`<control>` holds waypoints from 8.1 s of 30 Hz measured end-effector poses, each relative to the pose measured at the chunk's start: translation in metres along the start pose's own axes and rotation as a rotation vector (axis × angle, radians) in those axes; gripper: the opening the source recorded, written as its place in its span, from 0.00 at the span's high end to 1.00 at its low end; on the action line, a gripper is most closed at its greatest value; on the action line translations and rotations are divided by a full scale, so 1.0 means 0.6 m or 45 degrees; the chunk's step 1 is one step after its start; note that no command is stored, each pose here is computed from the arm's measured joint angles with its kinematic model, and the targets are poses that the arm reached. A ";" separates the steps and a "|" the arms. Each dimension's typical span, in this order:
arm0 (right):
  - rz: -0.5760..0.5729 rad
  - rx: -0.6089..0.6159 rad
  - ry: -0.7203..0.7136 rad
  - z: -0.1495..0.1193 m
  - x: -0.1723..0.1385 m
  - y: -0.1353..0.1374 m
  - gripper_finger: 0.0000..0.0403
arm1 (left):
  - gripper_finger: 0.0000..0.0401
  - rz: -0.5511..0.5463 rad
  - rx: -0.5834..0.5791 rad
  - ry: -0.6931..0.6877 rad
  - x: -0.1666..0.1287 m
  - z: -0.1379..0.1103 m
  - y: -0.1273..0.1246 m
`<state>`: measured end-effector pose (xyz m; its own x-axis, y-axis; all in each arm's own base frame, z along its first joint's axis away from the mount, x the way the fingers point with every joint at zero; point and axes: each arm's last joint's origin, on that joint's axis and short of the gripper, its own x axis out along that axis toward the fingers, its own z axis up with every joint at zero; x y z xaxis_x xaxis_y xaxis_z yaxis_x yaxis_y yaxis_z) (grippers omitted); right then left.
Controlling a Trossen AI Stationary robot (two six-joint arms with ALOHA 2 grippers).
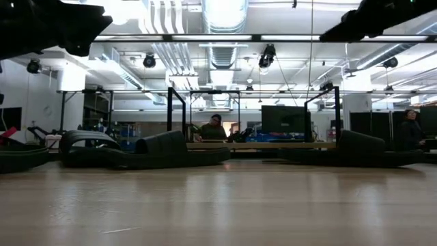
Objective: Pick and place slides into the shelf
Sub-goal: Put the black slipper on the shelf
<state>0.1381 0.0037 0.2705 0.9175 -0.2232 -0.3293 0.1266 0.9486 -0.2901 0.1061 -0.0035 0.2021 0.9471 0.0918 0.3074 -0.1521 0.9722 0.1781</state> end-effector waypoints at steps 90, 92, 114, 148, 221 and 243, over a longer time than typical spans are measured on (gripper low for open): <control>-0.707 1.996 0.248 -0.215 0.039 0.123 0.46 | 0.58 -0.026 -0.076 0.127 0.011 -0.018 -0.006; -0.698 2.010 0.219 -0.216 0.040 0.124 0.46 | 0.58 -0.026 -0.076 0.127 0.011 -0.018 -0.006; -0.641 1.903 0.084 -0.211 0.046 0.125 0.95 | 0.58 -0.026 -0.077 0.127 0.011 -0.018 -0.006; -0.539 1.053 -0.155 -0.016 0.048 0.116 0.98 | 0.58 0.025 0.005 0.233 0.079 0.056 0.010; -0.165 0.392 -0.382 0.152 0.050 0.056 0.98 | 0.38 -0.474 -0.399 0.310 0.373 0.077 0.153; -0.130 0.052 -0.430 0.160 0.043 0.056 0.81 | 0.91 -0.480 -0.563 0.411 0.359 0.079 0.183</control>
<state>0.2023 0.0515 0.3383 0.9714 -0.2368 0.0175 0.2328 0.9349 -0.2679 0.2800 0.1126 0.3322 0.9604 -0.2786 -0.0085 0.2712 0.9409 -0.2030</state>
